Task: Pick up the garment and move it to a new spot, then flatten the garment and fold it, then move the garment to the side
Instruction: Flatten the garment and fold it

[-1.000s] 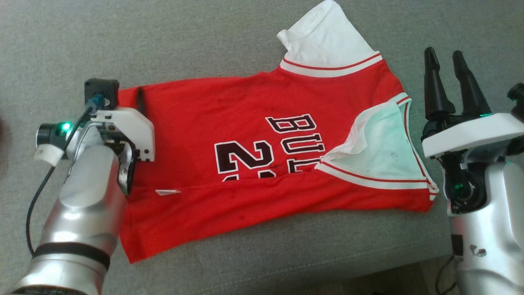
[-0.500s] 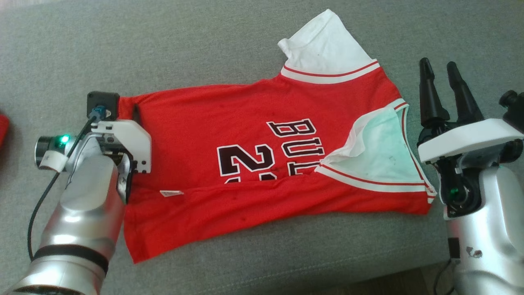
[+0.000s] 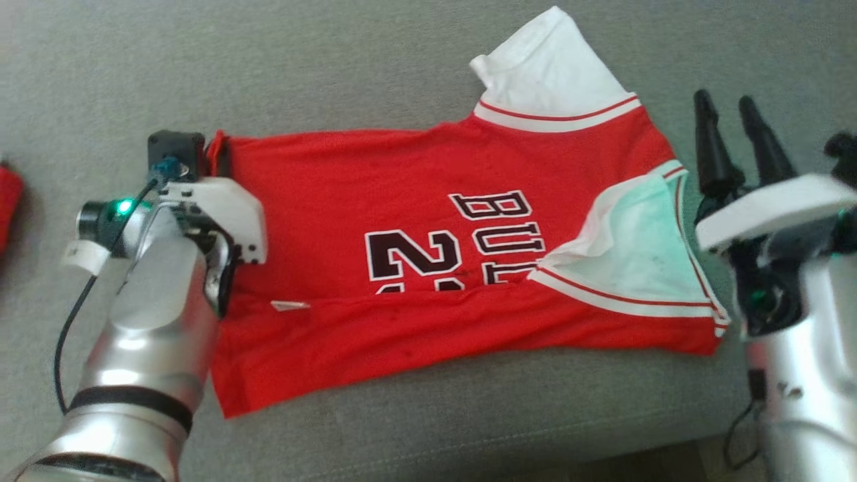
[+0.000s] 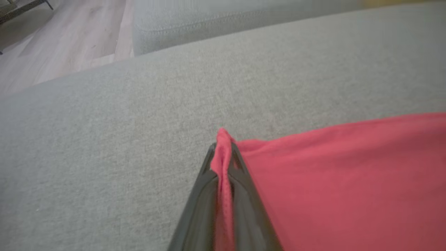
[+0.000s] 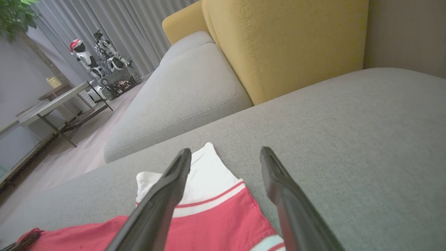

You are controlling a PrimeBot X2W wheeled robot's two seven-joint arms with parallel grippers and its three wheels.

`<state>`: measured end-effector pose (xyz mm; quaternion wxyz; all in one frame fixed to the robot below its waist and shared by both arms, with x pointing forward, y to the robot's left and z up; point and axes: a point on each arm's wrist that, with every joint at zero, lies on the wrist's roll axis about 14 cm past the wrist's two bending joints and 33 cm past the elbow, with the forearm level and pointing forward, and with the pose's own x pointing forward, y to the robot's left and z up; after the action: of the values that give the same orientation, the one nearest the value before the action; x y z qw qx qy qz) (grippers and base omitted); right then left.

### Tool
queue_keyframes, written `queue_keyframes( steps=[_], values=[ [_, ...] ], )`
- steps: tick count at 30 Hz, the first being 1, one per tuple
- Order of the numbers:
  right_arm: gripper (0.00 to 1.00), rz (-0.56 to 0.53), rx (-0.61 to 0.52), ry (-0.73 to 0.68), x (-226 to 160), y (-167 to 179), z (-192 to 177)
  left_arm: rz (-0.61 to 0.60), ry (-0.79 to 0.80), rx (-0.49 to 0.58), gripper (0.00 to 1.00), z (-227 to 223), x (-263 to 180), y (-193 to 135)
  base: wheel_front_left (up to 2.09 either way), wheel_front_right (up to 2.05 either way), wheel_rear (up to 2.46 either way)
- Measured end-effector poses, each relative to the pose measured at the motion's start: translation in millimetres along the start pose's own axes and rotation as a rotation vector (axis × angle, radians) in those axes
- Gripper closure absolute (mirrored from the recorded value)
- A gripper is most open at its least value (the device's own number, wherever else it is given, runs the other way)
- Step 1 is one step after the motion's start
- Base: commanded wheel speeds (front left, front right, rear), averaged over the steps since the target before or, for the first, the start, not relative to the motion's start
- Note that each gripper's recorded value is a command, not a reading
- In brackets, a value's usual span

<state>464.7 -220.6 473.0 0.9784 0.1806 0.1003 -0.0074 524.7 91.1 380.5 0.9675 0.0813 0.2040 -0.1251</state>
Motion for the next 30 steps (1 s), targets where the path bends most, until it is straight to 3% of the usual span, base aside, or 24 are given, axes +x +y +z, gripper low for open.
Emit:
queue_keyframes(
  steps=[7, 16, 25, 30],
  values=[
    [0.0, 0.065, -0.101, 0.128, 48, 14, 4, -0.017, -0.111, -0.045, 1.0, 22, -6, -2, 0.0, 0.0, 0.0],
    [0.0, 0.086, -0.271, 0.379, 109, 8, -29, -0.058, -0.166, -0.047, 1.0, 30, -15, -6, 0.0, 0.0, 0.0],
    [0.0, 0.089, -0.331, 0.518, 142, 5, -71, -0.07, -0.129, -0.064, 1.0, 14, -13, -8, 0.0, 0.0, 0.0],
    [0.0, 0.093, -0.326, 0.526, 154, 7, -78, -0.077, -0.124, -0.068, 1.0, 12, -12, -11, 0.0, 0.0, 0.0]
  ],
)
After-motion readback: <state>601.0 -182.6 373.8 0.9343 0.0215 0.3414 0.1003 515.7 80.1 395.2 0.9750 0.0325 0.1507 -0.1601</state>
